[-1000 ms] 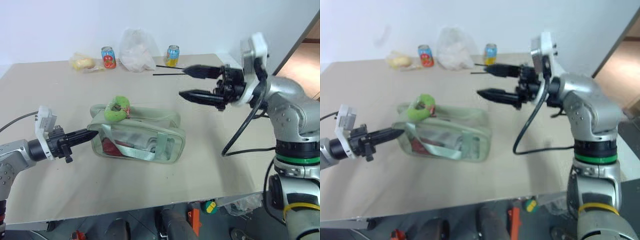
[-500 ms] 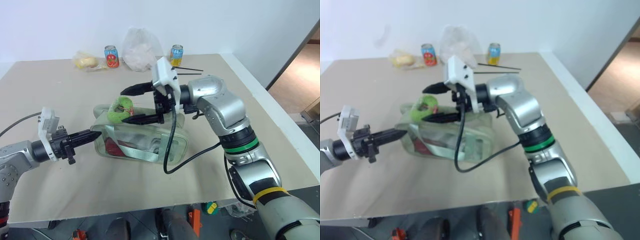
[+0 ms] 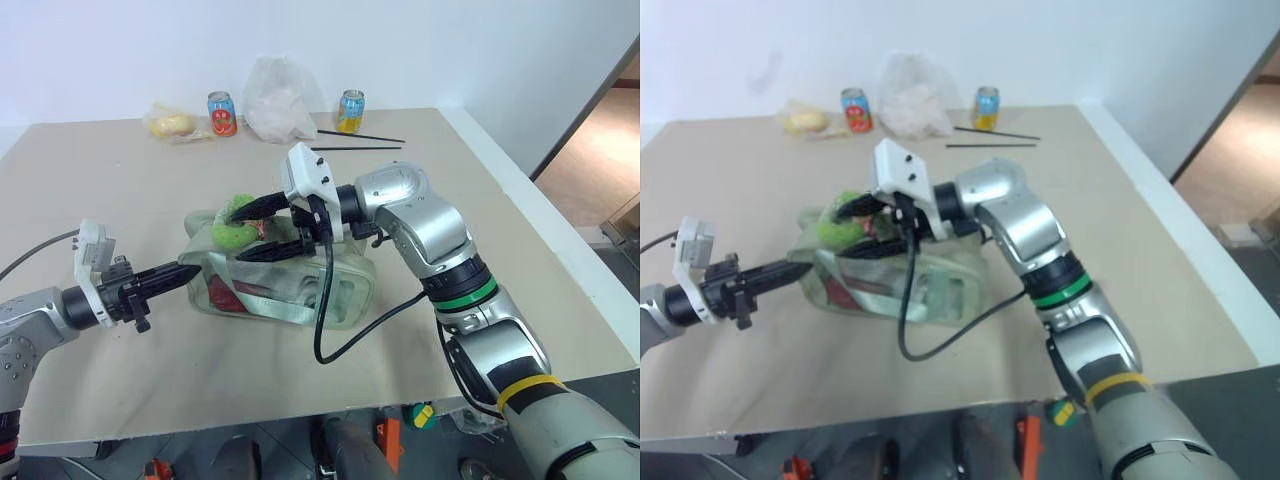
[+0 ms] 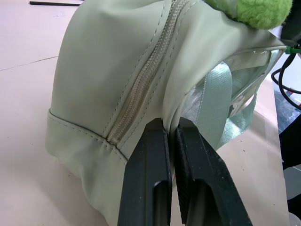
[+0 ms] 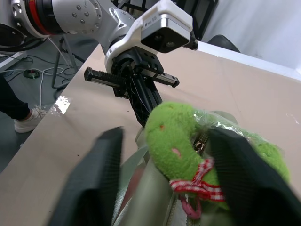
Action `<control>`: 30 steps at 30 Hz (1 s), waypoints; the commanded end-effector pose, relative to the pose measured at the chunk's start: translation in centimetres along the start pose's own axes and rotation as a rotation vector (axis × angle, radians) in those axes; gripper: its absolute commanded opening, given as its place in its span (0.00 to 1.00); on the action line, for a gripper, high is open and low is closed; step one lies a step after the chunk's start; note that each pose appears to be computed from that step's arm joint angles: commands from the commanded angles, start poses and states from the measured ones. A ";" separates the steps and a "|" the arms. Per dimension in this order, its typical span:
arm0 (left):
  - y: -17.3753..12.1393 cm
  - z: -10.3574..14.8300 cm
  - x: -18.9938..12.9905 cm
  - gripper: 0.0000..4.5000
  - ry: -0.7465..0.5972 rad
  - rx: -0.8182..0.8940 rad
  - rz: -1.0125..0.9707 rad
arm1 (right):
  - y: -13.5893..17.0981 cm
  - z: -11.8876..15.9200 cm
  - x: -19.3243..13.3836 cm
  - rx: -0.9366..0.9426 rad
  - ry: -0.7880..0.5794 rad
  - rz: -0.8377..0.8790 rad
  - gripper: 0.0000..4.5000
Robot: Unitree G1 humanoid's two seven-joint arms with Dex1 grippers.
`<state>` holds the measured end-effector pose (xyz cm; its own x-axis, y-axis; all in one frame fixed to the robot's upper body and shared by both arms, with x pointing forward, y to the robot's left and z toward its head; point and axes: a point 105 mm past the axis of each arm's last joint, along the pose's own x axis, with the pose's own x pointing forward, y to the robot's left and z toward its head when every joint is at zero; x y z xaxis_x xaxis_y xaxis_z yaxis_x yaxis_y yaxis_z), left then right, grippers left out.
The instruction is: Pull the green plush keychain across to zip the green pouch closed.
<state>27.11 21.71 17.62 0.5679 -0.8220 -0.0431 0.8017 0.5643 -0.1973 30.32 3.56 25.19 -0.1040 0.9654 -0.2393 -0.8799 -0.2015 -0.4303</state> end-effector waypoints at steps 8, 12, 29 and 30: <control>-0.3 -0.3 0.5 0.00 0.003 -0.016 -0.003 | 0.0 -0.3 -0.1 -0.018 0.005 0.008 0.00; -0.3 -0.2 0.6 0.00 -0.001 -0.015 0.001 | -0.5 -0.4 -0.9 -0.008 0.004 -0.022 0.00; -0.7 -0.2 0.6 0.00 -0.007 -0.033 0.005 | -1.2 -4.7 -21.7 0.096 0.373 -0.617 0.00; -0.7 -0.2 0.5 0.00 -0.007 -0.035 0.006 | -0.7 -5.6 -22.6 0.118 0.418 -0.648 0.00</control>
<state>27.10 20.84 17.75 0.5745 -0.8183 -0.0185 0.7947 0.5631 -0.2265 35.85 -17.17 24.21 0.5172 0.7935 -0.3207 -0.8250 0.3627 -0.4333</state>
